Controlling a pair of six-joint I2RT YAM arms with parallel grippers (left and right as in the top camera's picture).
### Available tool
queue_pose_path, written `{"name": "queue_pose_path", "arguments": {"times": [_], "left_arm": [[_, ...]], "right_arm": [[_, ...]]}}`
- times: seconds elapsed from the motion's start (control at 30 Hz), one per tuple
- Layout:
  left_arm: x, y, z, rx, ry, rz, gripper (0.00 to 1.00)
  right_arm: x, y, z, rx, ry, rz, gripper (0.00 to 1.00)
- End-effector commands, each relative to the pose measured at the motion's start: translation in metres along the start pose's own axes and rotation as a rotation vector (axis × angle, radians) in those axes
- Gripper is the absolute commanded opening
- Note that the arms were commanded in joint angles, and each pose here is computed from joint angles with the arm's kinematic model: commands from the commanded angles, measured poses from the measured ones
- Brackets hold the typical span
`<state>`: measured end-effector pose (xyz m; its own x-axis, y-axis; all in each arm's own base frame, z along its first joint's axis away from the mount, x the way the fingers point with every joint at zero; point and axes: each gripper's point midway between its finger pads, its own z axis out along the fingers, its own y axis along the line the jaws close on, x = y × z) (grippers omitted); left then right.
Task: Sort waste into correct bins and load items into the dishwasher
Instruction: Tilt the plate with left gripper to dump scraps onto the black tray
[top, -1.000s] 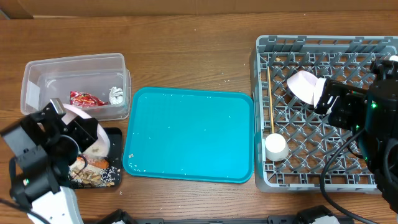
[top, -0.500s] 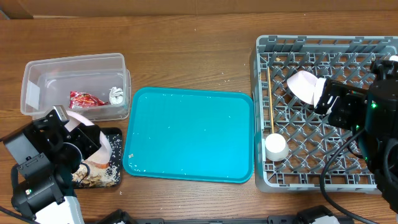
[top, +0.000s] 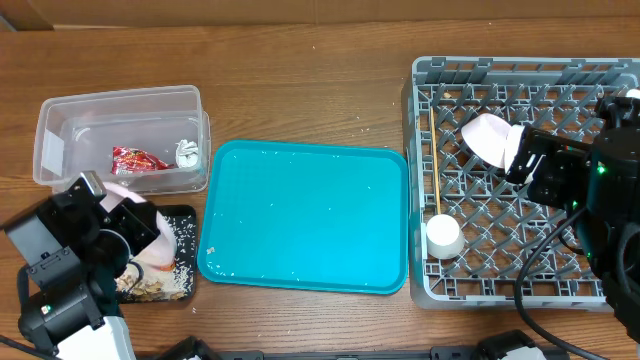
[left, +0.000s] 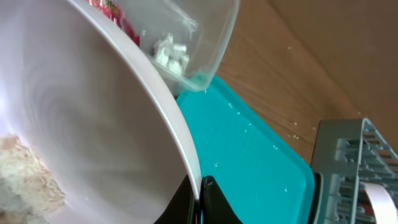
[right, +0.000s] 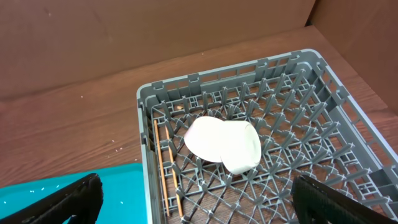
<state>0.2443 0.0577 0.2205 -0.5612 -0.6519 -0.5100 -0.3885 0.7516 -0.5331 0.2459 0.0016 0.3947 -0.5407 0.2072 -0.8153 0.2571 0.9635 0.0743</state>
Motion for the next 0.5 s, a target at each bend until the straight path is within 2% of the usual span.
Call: {"name": "queue_pose_path", "arguments": {"times": [0.0, 0.03, 0.1, 0.17, 0.23, 0.27, 0.3, 0.37, 0.4, 0.47], "left_arm": [[-0.007, 0.019, -0.003, -0.109, -0.049, -0.008, 0.04], [-0.002, 0.015, -0.003, -0.08, -0.03, -0.043, 0.04], [0.001, 0.003, -0.002, -0.013, -0.009, -0.006, 0.04], [0.001, 0.002, -0.002, -0.011, -0.01, -0.005, 0.04], [0.006, -0.019, -0.003, 0.114, 0.021, -0.006, 0.04], [0.002, -0.021, -0.003, 0.125, 0.006, 0.054, 0.04], [-0.004, -0.013, -0.002, 0.072, -0.025, 0.107, 0.04], [-0.008, 0.01, -0.002, -0.056, -0.047, -0.015, 0.04], [-0.003, 0.005, -0.002, -0.02, -0.026, -0.05, 0.04], [0.002, -0.014, -0.003, 0.083, 0.004, -0.01, 0.04]], "right_arm": [[-0.004, -0.002, -0.003, 0.006, -0.017, 0.011, 1.0], [-0.004, -0.002, -0.003, 0.006, -0.017, 0.011, 1.0], [-0.004, -0.001, -0.003, 0.006, -0.016, 0.011, 1.0], [-0.004, -0.002, -0.003, 0.006, -0.017, 0.011, 1.0], [-0.004, -0.001, -0.003, 0.006, -0.016, 0.011, 1.0], [-0.004, -0.002, -0.003, 0.006, -0.017, 0.011, 1.0], [-0.004, -0.001, -0.003, 0.006, -0.016, 0.011, 1.0], [-0.004, -0.001, -0.003, 0.006, -0.016, 0.011, 1.0], [-0.004, -0.001, -0.003, 0.006, -0.016, 0.011, 1.0], [-0.004, -0.002, -0.003, 0.006, -0.017, 0.011, 1.0]]}}
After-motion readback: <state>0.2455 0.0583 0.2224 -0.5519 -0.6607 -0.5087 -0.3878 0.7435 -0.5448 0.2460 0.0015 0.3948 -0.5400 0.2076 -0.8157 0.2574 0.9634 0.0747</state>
